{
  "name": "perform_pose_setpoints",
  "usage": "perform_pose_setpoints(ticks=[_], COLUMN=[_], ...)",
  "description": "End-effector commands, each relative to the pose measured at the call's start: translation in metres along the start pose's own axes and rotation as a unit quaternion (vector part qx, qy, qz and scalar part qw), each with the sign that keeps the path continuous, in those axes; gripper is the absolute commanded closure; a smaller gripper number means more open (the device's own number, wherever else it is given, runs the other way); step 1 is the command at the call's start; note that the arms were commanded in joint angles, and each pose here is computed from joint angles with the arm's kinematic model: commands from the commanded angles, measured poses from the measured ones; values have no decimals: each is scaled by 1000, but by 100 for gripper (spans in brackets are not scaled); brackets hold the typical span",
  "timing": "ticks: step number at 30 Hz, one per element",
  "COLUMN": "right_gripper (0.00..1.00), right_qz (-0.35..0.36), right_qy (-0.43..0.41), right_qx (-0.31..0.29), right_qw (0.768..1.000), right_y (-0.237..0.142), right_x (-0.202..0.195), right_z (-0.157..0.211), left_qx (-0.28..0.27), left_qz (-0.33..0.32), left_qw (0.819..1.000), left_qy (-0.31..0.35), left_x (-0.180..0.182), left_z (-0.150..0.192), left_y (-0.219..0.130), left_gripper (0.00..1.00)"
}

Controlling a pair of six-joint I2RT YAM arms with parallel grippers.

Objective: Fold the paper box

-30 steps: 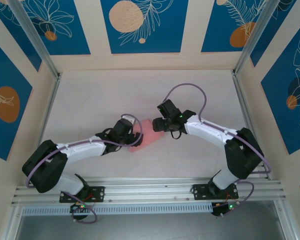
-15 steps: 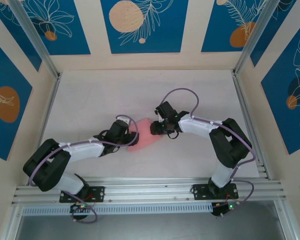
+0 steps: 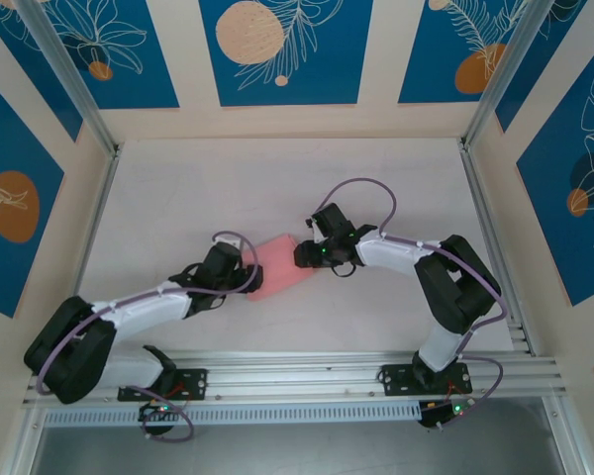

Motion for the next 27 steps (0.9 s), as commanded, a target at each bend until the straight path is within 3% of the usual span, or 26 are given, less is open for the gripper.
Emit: perform_pose_setpoints(ticks=[1, 9, 20, 27], right_gripper=[46, 34, 34, 34], right_qz=[-10, -27, -88, -142], right_qy=[3, -2, 47, 96], right_qx=[27, 12, 36, 33], right_qw=[1000, 1000, 994, 985], right_y=[-9, -11, 15, 26], right_x=[4, 4, -2, -2], right_z=[13, -9, 5, 19], left_qx=[8, 27, 64, 80], left_qz=[-18, 28, 37, 28], left_qw=[999, 997, 991, 982], left_qy=[-27, -66, -115, -169], left_x=[16, 15, 30, 54], left_z=[4, 5, 11, 17], left_y=[-6, 3, 23, 27], left_gripper=[23, 28, 41, 56])
Point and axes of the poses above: each hand's point on the last joint's axis, 136 mm out from that joint toward the fingers, its own y axis out along the fingers, its own x axis along the line the jaws close on, z = x × y, the point moved 4 cm from there along -y, back along the fingers, and after that the axes turned 12 degrees about -y, right-handed, at the moved point
